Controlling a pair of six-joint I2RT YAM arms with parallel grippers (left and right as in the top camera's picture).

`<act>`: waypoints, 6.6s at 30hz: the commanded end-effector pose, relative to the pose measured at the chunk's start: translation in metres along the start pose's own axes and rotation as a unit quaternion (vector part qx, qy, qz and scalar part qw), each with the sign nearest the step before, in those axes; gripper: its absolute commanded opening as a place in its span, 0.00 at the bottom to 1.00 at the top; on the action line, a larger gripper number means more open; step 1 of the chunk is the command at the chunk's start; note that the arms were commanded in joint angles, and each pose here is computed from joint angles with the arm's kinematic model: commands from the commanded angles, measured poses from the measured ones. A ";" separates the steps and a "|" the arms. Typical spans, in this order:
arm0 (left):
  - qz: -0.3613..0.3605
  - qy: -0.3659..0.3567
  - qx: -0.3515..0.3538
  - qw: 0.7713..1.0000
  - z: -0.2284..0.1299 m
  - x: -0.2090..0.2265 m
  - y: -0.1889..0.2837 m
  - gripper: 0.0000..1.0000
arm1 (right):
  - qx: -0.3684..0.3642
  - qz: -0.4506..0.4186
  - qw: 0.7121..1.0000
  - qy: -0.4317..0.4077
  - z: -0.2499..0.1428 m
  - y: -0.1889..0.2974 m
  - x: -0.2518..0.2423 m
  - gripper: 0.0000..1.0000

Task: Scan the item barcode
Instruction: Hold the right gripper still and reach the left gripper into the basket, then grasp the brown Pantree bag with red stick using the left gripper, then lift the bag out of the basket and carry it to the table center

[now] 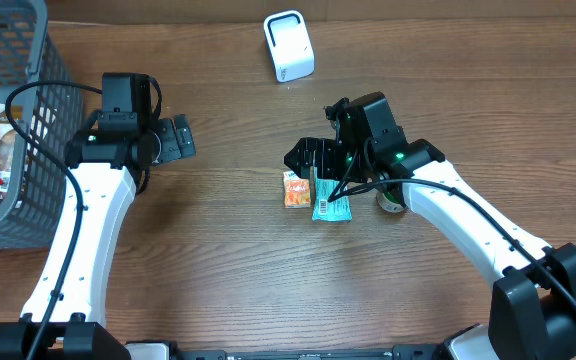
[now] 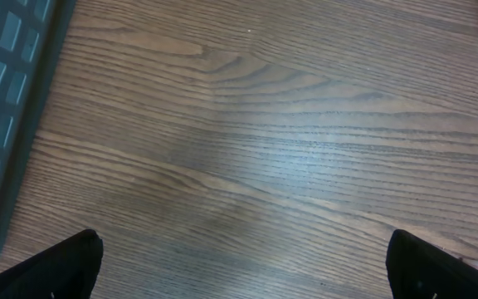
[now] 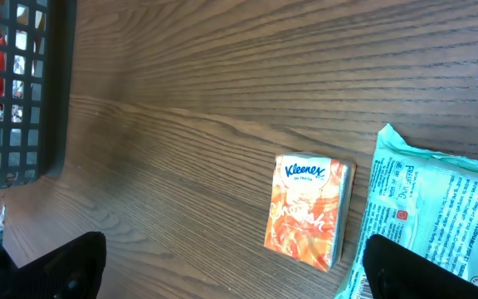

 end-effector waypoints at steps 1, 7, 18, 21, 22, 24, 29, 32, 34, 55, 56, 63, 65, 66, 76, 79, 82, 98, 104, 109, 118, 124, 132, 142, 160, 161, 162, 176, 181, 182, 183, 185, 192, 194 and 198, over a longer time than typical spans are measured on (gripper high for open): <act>0.001 -0.004 -0.014 1.000 0.006 0.000 0.007 1.00 | -0.022 0.002 1.000 0.011 0.010 0.010 0.005 1.00; -0.026 0.003 -0.062 0.998 0.023 -0.009 0.008 1.00 | -0.022 0.002 1.000 0.011 0.010 0.010 0.005 1.00; -0.072 -0.074 -0.166 0.981 0.091 -0.017 0.094 1.00 | -0.022 0.002 1.000 0.011 0.010 0.010 0.005 1.00; -0.032 -0.073 -0.247 0.966 0.128 0.007 0.151 1.00 | -0.022 0.002 1.000 0.011 0.010 0.010 0.005 1.00; -0.015 -0.067 -0.269 0.961 0.136 0.016 0.165 1.00 | -0.022 0.002 1.000 0.011 0.010 0.010 0.005 1.00; 0.025 -0.036 -0.317 0.947 0.154 0.041 0.192 1.00 | -0.022 0.002 1.000 0.011 0.010 0.010 0.005 1.00; 0.101 0.033 -0.351 0.930 0.173 0.111 0.205 1.00 | -0.022 0.002 1.000 0.011 0.010 0.010 0.005 1.00; 0.148 0.064 -0.319 0.934 0.176 0.156 0.185 1.00 | -0.022 0.002 1.000 0.011 0.010 0.010 0.005 1.00; 0.169 0.061 -0.288 0.941 0.176 0.180 0.167 1.00 | -0.022 0.002 1.000 0.011 0.010 0.010 0.005 1.00; 0.067 -0.064 0.035 0.995 0.127 0.272 -0.074 1.00 | -0.022 0.002 1.000 0.011 0.010 0.010 0.005 1.00; 0.070 -0.062 0.049 0.994 0.123 0.275 -0.084 1.00 | -0.022 0.002 1.000 0.011 0.010 0.010 0.005 1.00; 0.064 -0.066 0.102 0.990 0.102 0.284 -0.127 1.00 | -0.022 0.002 1.000 0.011 0.010 0.010 0.005 1.00; 0.060 -0.068 0.115 0.989 0.096 0.284 -0.139 1.00 | -0.022 0.002 1.000 0.011 0.010 0.010 0.005 1.00; 0.058 -0.069 0.120 0.989 0.094 0.284 -0.143 1.00 | -0.022 0.002 1.000 0.011 0.010 0.010 0.005 1.00; 0.048 -0.063 0.163 0.983 0.071 0.288 -0.179 0.70 | -0.022 0.002 1.000 0.011 0.010 0.010 0.005 1.00; 0.049 -0.066 0.163 0.983 0.071 0.288 -0.179 0.29 | -0.022 0.002 1.000 0.011 0.010 0.010 0.005 1.00; 0.051 -0.066 0.164 0.983 0.071 0.288 -0.179 0.28 | -0.022 0.002 1.000 0.011 0.010 0.010 0.005 1.00; 0.136 -0.054 -0.083 0.986 0.183 0.248 -0.012 0.04 | -0.022 0.002 1.000 0.011 0.010 0.010 0.005 1.00; 0.196 -0.020 -0.230 0.953 0.203 0.212 0.112 0.07 | -0.022 0.002 1.000 0.011 0.010 0.010 0.005 1.00; 0.149 0.035 -0.286 0.946 0.185 0.168 0.177 0.09 | -0.022 0.002 1.000 0.011 0.010 0.010 0.005 1.00; -0.008 0.015 -0.134 0.991 0.111 0.051 0.169 0.05 | -0.022 0.002 1.000 0.011 0.010 0.010 0.005 1.00; -0.021 -0.057 0.015 0.998 0.055 -0.002 0.104 0.05 | -0.022 0.002 1.000 0.011 0.010 0.010 0.005 1.00; -0.014 -0.102 0.113 0.988 -0.028 -0.034 0.004 0.05 | -0.022 0.002 1.000 0.011 0.010 0.010 0.005 1.00; -0.024 -0.103 0.103 0.989 -0.106 -0.033 -0.076 0.09 | -0.022 0.002 1.000 0.011 0.010 0.010 0.005 1.00; -0.029 -0.123 0.088 0.988 -0.064 -0.047 -0.040 0.92 | -0.022 0.002 1.000 0.011 0.010 0.010 0.005 1.00; -0.030 -0.122 0.085 0.988 -0.058 -0.050 -0.034 0.93 | -0.022 0.002 1.000 0.011 0.010 0.010 0.005 1.00; -0.032 -0.122 0.080 0.989 -0.051 -0.052 -0.027 0.94 | -0.022 0.002 1.000 0.011 0.010 0.010 0.005 1.00; -0.069 -0.109 0.006 0.992 0.007 -0.075 0.030 1.00 | -0.022 0.002 1.000 0.011 0.010 0.010 0.005 1.00; -0.069 -0.109 0.007 0.992 0.007 -0.075 0.029 1.00 | -0.022 0.002 1.000 0.011 0.010 0.010 0.005 1.00; -0.069 -0.109 0.007 0.992 0.007 -0.075 0.029 1.00 | -0.022 0.002 1.000 0.011 0.010 0.010 0.005 1.00; -0.069 -0.109 0.007 0.992 0.007 -0.075 0.029 1.00 | -0.022 0.002 1.000 0.011 0.010 0.010 0.005 1.00; -0.069 -0.109 0.007 0.992 0.007 -0.075 0.029 1.00 | -0.022 0.002 1.000 0.011 0.010 0.010 0.005 1.00; -0.069 -0.109 0.007 0.992 0.007 -0.075 0.029 1.00 | -0.022 0.002 1.000 0.011 0.010 0.010 0.005 1.00; -0.069 -0.109 0.007 0.992 0.007 -0.075 0.029 1.00 | -0.022 0.002 1.000 0.011 0.010 0.010 0.005 1.00; -0.069 -0.109 0.007 0.992 0.007 -0.075 0.029 1.00 | -0.022 0.002 1.000 0.011 0.010 0.010 0.005 1.00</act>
Point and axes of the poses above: each gripper's point midway between its finger pads, its own y axis back along the fingers, its own x axis along the line the jaws close on, z = x × y, the point moved 7 cm from there along y, back along the fingers, and after that the axes turned 8 degrees about y, right-handed, at the moved point
